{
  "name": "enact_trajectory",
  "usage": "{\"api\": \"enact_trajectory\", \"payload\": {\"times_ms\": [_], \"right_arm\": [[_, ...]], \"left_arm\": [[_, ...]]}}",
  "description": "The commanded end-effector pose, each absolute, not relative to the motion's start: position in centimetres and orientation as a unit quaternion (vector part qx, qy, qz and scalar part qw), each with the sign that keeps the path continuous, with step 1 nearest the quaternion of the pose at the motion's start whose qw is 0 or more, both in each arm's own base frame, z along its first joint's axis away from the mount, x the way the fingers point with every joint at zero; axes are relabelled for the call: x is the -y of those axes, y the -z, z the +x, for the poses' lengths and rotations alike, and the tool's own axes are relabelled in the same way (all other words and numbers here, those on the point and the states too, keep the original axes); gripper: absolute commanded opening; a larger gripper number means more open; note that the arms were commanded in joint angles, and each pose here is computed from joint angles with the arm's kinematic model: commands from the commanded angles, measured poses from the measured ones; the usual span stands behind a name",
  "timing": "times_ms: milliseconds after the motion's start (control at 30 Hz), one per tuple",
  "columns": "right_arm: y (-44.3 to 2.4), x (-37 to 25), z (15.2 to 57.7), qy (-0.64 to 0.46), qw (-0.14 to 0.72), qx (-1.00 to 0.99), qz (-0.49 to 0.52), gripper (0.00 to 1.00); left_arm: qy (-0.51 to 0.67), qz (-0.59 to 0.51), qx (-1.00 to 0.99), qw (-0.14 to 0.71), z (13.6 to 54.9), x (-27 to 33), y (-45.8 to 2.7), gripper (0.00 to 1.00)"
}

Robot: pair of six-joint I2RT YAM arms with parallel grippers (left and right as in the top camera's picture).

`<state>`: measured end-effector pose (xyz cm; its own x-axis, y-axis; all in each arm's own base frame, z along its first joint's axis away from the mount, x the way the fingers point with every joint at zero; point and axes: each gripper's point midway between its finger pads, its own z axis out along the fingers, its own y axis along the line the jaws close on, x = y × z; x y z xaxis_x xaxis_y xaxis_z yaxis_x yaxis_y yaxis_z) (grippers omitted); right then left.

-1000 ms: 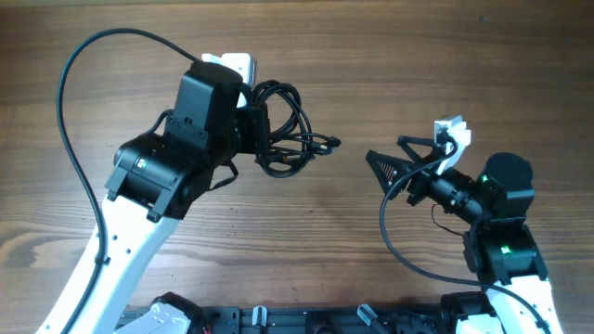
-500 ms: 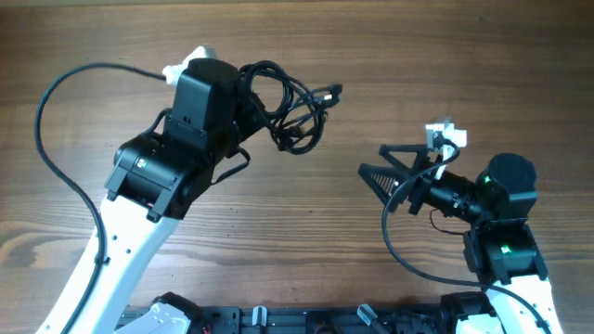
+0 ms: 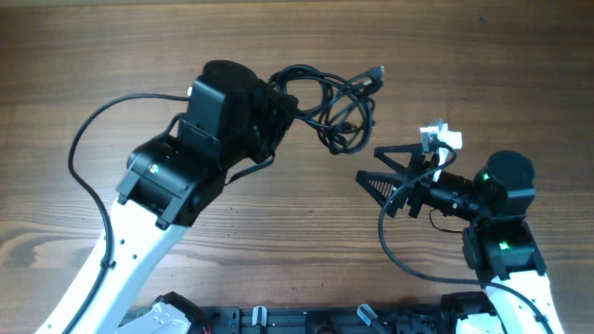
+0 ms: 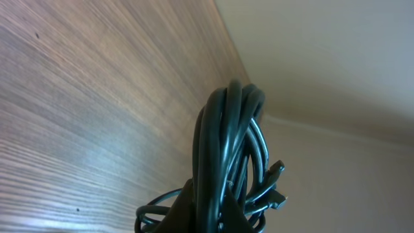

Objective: Untangle cables

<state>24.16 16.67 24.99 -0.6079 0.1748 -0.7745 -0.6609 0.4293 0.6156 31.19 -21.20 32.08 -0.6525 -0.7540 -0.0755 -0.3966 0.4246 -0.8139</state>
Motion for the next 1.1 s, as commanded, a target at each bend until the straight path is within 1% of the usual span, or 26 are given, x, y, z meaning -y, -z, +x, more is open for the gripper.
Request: {"api": "enact_trajectory", "payload": {"times_ms": [0,167,367,533,700,833,967,1067], "right_arm": [[-24.5,-16.2,26.1,-0.517,0.382,-0.762,-0.080,0.98],[-23.9,-16.2,27.5,-0.518,0.383,-0.761,-0.075,0.97],[-20.9,-14.9,30.3,-0.473,0.384,-0.793,-0.013,0.97],[-20.2,-13.4,31.7,-0.432,0.408,-0.804,0.024,0.97],[-20.0,-12.6,32.4,-0.411,0.422,-0.807,0.042,0.97],[-19.6,-11.8,32.9,-0.389,0.431,-0.812,0.062,0.97],[-18.5,-11.1,32.9,-0.370,0.422,-0.824,0.082,0.98],[-18.3,-10.7,33.1,-0.360,0.425,-0.826,0.089,0.98]], "left_arm": [[0.428,-0.343,-0.809,0.211,30.1,22.3,-33.2,0.04],[0.434,-0.324,-0.817,0.200,29.0,23.8,-33.3,0.04],[0.455,-0.295,-0.826,0.156,27.0,25.8,-33.4,0.04],[0.478,-0.273,-0.825,0.132,25.7,26.4,-34.3,0.04],[0.480,-0.219,-0.831,0.176,25.2,25.6,-35.7,0.04],[0.486,-0.203,-0.828,0.190,24.7,25.3,-36.5,0.04],[0.473,-0.201,-0.830,0.219,25.3,24.6,-36.6,0.04],[0.451,-0.164,-0.838,0.259,25.8,24.1,-36.5,0.05]]}}
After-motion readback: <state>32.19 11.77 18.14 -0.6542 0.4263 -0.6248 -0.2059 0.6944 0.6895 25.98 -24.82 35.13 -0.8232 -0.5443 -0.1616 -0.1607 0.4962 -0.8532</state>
